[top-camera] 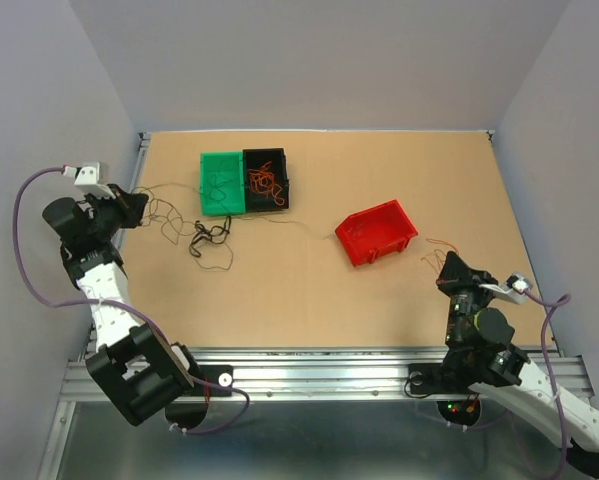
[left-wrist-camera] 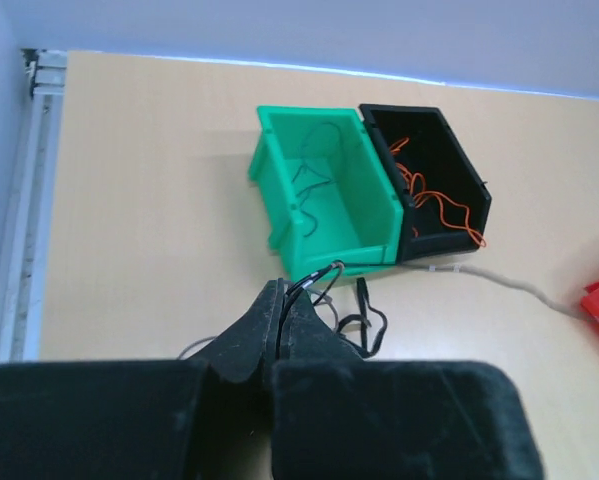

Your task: Untangle the cables

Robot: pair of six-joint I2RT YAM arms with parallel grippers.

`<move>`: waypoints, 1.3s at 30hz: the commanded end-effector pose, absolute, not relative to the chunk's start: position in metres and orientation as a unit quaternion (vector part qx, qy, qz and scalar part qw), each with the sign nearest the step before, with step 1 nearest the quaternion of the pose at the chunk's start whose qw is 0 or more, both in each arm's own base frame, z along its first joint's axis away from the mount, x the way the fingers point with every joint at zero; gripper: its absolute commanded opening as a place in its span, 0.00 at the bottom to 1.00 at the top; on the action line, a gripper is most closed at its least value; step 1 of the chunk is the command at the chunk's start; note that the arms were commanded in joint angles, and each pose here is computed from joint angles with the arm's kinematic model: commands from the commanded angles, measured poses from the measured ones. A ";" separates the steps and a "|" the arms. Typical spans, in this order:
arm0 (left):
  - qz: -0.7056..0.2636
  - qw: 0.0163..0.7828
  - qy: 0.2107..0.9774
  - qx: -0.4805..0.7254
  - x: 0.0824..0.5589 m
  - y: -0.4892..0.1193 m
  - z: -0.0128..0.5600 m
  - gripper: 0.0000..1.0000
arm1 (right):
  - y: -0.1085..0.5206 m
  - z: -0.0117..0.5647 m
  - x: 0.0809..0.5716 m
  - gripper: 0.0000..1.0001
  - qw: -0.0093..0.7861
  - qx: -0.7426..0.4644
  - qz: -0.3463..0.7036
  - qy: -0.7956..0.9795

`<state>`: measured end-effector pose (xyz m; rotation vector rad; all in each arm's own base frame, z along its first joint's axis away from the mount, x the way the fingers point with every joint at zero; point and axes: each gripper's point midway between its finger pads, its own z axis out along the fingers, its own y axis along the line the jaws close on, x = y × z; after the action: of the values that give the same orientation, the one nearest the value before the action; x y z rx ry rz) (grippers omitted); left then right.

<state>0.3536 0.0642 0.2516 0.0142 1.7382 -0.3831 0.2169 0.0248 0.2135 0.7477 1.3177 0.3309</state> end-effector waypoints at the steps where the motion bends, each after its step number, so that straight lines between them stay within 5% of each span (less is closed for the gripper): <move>1: -0.209 0.629 0.746 0.064 0.344 0.057 0.249 0.00 | 0.010 0.236 0.210 0.01 0.721 0.364 0.165 0.566; 9: -0.168 0.636 0.747 0.091 0.337 0.052 0.247 0.00 | 0.035 0.240 0.221 0.01 0.714 0.324 0.165 0.599; 15: -0.162 0.636 0.743 0.133 0.338 0.023 0.245 0.00 | 0.133 0.283 0.237 0.00 0.711 0.120 0.256 0.644; 23: -0.180 0.627 0.743 0.151 0.339 0.016 0.238 0.00 | 0.236 0.319 0.289 0.01 0.690 0.017 0.255 0.677; 39: -0.179 0.628 0.740 0.162 0.338 0.010 0.237 0.00 | 0.370 0.337 0.403 0.01 0.725 -0.004 0.229 0.650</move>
<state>0.3390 0.0162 0.2330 0.3232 1.7287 -0.4154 0.3819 0.3597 0.2960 -0.0714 1.5696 0.4751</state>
